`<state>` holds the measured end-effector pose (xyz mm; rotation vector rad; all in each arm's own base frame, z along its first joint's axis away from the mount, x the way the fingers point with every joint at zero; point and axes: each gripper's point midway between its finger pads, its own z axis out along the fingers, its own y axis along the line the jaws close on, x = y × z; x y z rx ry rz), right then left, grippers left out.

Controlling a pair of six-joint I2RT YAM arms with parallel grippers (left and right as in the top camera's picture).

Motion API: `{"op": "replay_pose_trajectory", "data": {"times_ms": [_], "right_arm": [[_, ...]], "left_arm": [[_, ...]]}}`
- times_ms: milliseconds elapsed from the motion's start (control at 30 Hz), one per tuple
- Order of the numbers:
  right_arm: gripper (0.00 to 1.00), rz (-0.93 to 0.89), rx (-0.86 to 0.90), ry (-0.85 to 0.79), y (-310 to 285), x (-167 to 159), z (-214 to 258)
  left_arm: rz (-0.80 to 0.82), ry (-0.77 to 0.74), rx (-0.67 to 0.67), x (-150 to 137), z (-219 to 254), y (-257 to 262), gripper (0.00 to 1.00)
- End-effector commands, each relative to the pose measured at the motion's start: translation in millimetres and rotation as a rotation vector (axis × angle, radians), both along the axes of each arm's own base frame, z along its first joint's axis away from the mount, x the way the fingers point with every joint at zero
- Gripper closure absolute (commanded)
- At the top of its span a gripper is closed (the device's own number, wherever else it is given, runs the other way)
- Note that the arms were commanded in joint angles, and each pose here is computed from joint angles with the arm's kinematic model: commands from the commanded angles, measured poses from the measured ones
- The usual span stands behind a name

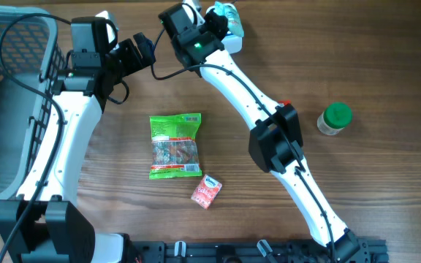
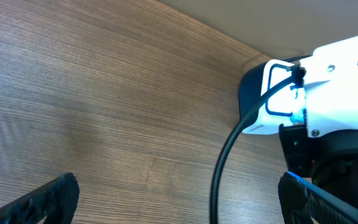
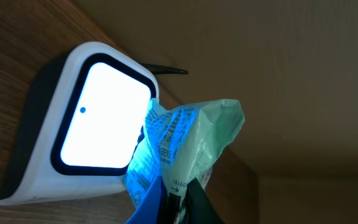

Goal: Scan the item barcode
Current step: 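Hold the mint packet barcode in front of the white scanner, then lower the mint packet onto the table beside the red stick packet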

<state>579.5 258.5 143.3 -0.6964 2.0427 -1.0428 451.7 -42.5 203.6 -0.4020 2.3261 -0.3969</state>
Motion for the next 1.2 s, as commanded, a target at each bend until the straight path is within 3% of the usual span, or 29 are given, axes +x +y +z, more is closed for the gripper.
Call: {"op": "replay_pose_trajectory", "data": {"times_ms": [0, 267, 400, 533, 700, 767, 867, 1033, 1167], "right_arm": [[0.96, 0.076, 0.045, 0.070, 18, -3, -21], [0.96, 0.108, 0.119, 0.086, 24, 0, -20], [0.96, 0.094, 0.220, 0.027, 5, -1, 43], [0.96, 0.184, 0.422, 0.081, -17, -29, 123], [0.96, 0.385, 0.668, 0.405, -37, -105, 154], [0.96, 0.445, 0.745, 0.660, -49, -149, 134], [0.96, 0.363, 0.823, 0.860, -70, -170, 96], [0.96, 0.181, 0.694, 1.177, -106, -213, -5], [0.95, 0.061, 0.555, 1.283, -137, -238, -78]], "left_arm": [[0.001, -0.001, 0.010, 3, -1, 2, 0.00], [0.001, -0.001, 0.010, 3, -1, 2, 0.00], [0.001, -0.001, 0.010, 3, -1, 2, 0.00], [0.001, -0.001, 0.010, 3, -1, 2, 0.00], [0.001, -0.001, 0.010, 3, -1, 2, 0.00], [0.001, -0.001, 0.010, 3, -1, 2, 0.00], [0.001, -0.001, 0.010, 3, -1, 2, 0.00], [0.001, -0.001, 0.010, 3, -1, 2, 0.00], [0.001, -0.001, 0.010, 3, -1, 2, 0.00]]}}
